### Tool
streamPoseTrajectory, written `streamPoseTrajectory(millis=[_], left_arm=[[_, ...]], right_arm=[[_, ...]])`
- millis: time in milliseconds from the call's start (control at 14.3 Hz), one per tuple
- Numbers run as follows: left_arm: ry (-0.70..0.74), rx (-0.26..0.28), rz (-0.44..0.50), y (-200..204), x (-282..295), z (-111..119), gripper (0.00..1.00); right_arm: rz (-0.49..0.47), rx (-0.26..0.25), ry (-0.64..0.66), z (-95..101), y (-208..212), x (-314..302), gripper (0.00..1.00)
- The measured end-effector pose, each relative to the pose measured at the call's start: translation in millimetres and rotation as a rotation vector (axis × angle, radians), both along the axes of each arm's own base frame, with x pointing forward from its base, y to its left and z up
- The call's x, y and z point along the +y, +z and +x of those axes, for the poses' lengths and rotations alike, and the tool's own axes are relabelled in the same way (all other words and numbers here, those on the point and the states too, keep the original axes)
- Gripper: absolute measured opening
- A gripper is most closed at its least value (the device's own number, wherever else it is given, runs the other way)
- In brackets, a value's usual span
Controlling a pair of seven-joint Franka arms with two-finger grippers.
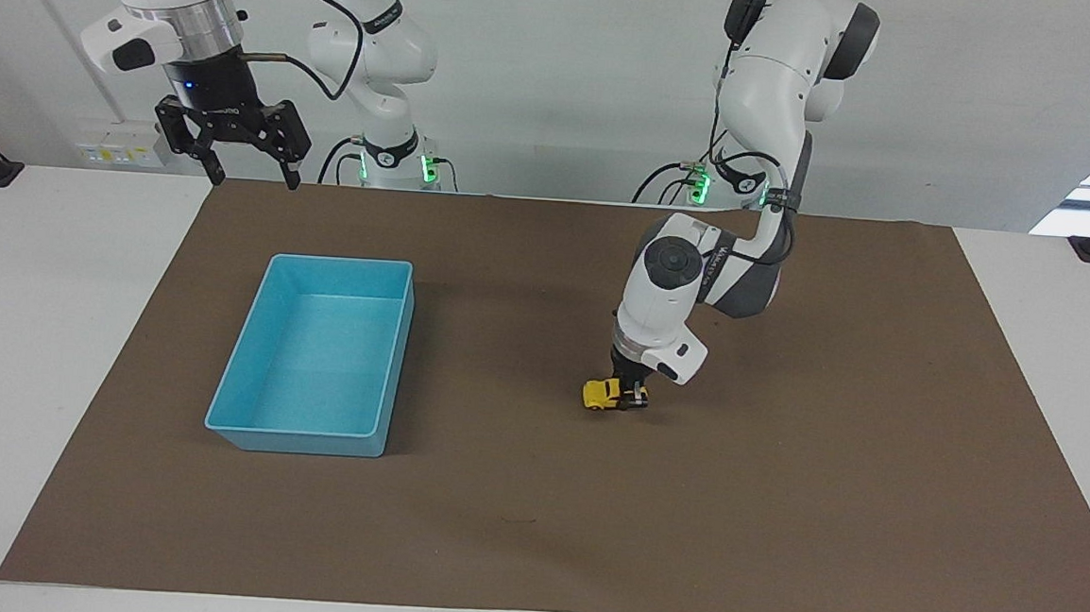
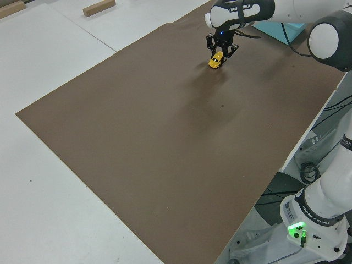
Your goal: Wind up and store yellow beetle car
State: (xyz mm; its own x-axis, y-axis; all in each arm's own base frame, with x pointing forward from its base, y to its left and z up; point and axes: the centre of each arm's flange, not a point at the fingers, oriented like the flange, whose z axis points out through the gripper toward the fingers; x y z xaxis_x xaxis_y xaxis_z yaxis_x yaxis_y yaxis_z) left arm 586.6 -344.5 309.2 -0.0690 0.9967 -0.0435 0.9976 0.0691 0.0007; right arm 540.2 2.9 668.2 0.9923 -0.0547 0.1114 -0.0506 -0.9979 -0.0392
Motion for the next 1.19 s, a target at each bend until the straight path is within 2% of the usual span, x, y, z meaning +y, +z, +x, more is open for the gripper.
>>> streamPoseTrajectory(millis=[421, 1193], left_arm=[[0.019, 0.009, 0.009, 0, 14, 3, 0.46], [0.019, 0.039, 0.039, -1, 84, 19, 0.46]], right_arm=[[0.000, 0.003, 0.000, -0.3, 0, 0, 1.00], [0.000, 0.003, 0.000, -0.3, 0, 0, 1.00]])
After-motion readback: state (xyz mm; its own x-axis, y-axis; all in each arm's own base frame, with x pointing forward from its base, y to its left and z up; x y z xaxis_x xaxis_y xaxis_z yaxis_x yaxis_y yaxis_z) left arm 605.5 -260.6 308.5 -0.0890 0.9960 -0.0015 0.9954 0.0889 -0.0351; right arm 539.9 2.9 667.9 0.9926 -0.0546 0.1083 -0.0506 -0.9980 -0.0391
